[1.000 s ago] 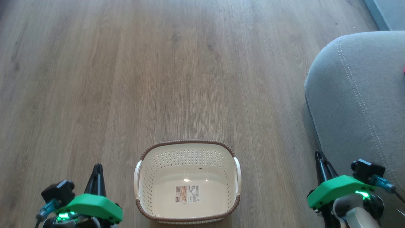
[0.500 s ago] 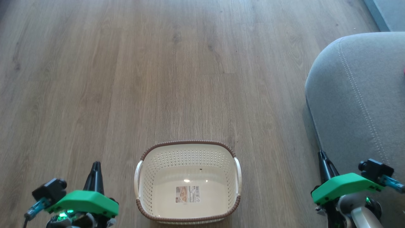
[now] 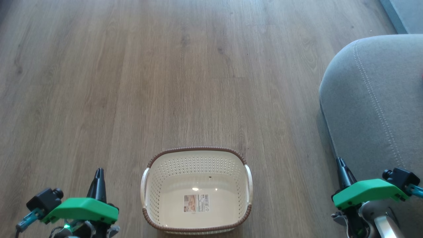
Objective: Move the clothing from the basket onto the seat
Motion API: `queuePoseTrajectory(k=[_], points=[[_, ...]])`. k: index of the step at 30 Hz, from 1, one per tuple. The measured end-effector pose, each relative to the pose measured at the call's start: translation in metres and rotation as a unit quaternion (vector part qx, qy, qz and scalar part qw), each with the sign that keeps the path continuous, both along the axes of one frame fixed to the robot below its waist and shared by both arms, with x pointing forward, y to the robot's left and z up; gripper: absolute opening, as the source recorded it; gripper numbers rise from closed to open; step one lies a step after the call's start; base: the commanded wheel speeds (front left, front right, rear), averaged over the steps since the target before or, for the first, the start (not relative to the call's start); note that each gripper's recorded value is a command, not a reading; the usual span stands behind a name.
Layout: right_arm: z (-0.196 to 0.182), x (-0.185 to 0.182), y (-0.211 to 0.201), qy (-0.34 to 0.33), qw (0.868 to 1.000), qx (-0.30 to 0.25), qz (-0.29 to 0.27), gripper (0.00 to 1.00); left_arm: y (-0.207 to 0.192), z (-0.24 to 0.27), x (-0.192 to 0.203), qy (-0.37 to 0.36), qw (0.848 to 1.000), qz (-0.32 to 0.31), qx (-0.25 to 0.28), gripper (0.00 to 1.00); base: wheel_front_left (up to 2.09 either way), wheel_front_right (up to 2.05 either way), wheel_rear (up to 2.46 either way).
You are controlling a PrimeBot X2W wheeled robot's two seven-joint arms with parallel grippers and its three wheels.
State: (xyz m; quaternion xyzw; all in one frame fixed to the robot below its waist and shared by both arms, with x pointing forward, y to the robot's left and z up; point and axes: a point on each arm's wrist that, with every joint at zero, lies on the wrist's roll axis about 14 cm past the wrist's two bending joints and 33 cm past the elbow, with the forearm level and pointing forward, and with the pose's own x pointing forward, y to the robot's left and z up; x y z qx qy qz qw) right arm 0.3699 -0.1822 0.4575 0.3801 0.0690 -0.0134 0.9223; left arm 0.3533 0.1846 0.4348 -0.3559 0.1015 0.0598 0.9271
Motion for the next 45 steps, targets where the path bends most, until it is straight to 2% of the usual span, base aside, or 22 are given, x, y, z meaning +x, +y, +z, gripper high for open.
queuePoseTrajectory(k=[22,45], points=[[0.003,0.002,-0.009,0.005,0.993,0.117,-0.031,0.0,0.002,0.006,0.005,-0.006,0.992,0.022,-0.127,0.0,0.0,0.0,0.0],[0.009,0.003,-0.017,0.0,0.969,0.24,-0.055,0.0,0.001,0.018,0.011,-0.024,0.965,0.033,-0.257,0.0,0.0,0.0,0.0]])
